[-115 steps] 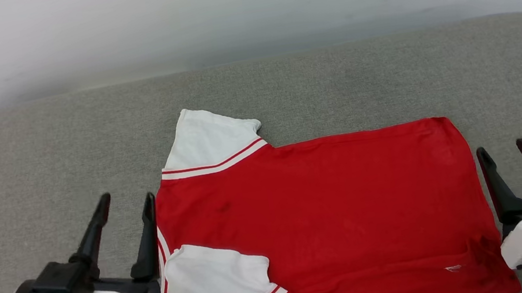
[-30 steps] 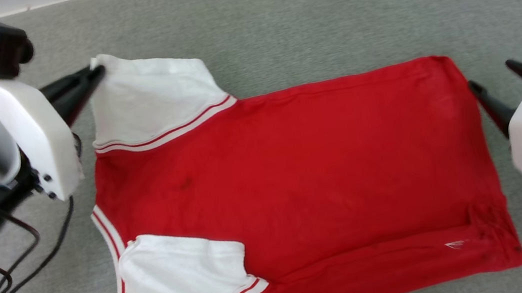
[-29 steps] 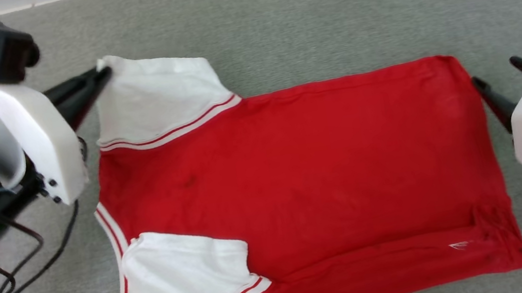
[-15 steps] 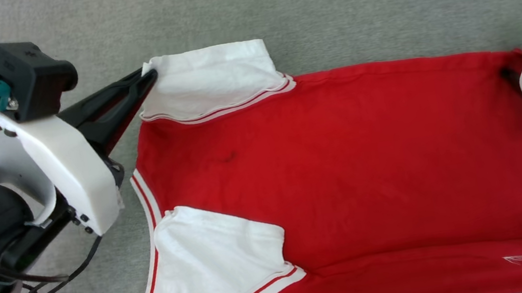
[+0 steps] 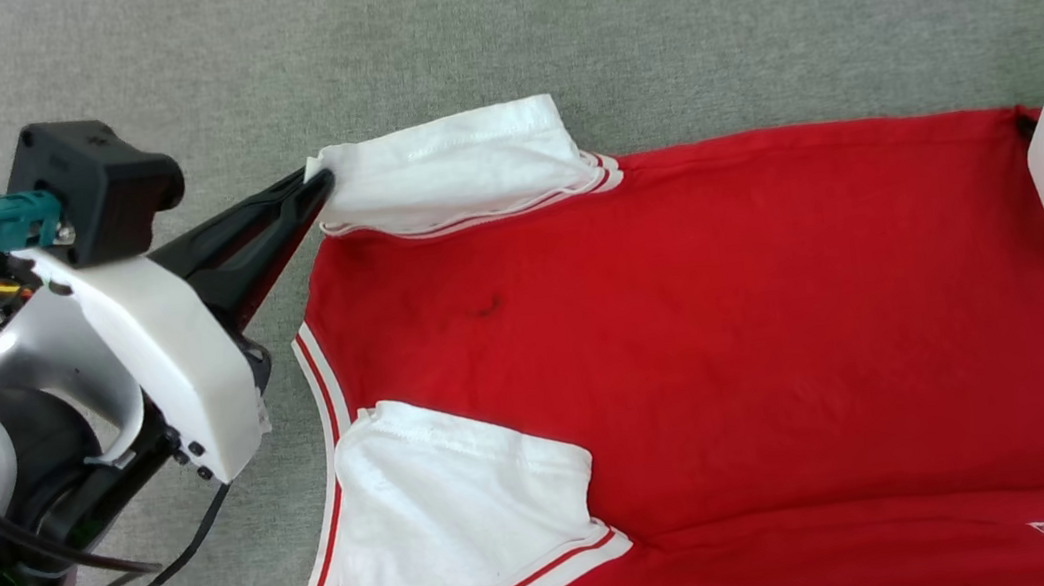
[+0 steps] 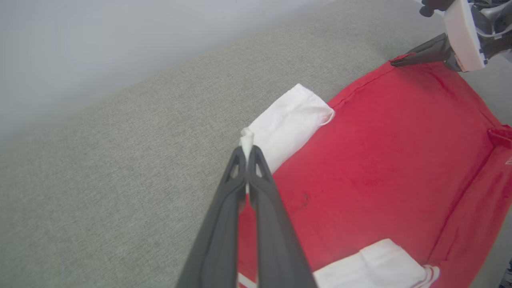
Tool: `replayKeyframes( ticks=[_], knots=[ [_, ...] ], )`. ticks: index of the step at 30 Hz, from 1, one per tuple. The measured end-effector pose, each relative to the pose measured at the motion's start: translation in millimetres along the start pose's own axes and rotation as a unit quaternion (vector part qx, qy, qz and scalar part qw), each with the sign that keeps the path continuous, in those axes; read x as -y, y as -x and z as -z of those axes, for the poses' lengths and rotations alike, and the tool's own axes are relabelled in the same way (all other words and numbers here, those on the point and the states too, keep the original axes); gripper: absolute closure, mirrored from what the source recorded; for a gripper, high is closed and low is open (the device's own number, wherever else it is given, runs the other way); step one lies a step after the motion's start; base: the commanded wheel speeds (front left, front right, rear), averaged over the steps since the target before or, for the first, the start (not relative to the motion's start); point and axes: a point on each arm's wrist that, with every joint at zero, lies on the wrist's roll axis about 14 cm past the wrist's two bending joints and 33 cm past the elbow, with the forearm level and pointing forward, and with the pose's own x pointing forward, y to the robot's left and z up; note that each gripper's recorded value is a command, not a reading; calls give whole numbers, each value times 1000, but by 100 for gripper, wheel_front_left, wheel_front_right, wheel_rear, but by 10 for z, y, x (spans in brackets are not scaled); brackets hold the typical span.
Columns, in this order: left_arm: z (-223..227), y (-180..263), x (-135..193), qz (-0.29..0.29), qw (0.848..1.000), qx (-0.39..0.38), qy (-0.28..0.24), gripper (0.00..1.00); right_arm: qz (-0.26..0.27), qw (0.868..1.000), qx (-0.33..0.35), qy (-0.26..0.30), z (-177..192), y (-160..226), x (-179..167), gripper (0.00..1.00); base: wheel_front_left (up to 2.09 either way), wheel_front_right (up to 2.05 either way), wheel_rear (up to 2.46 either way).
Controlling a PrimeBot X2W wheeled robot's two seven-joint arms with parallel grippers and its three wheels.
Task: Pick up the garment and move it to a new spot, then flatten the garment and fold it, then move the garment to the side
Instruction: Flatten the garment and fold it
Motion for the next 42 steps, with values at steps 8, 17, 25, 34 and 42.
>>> replayKeyframes(
  ticks=[8, 17, 25, 34, 42],
  knots=[
    [-83, 193, -13, -25, 999, 22, 10, 100, -3, 996, 78, -51, -224, 321, 40, 100, 0, 0, 0],
    [-15, 524, 176, -37, 998, 35, 40, 100, -9, 980, 169, -104, -238, 832, 30, 100, 0, 0, 0],
    [255, 831, 400, -42, 996, 18, 70, 100, -26, 968, 207, -141, 57, 1143, -185, 100, 0, 0, 0],
    [823, 990, 644, -39, 990, -47, 124, 100, -49, 965, 179, -188, 556, 1190, -450, 100, 0, 0, 0],
    [1342, 1078, 776, -37, 978, -125, 162, 100, -51, 970, 125, -204, 971, 1145, -540, 100, 0, 0, 0]
  ],
)
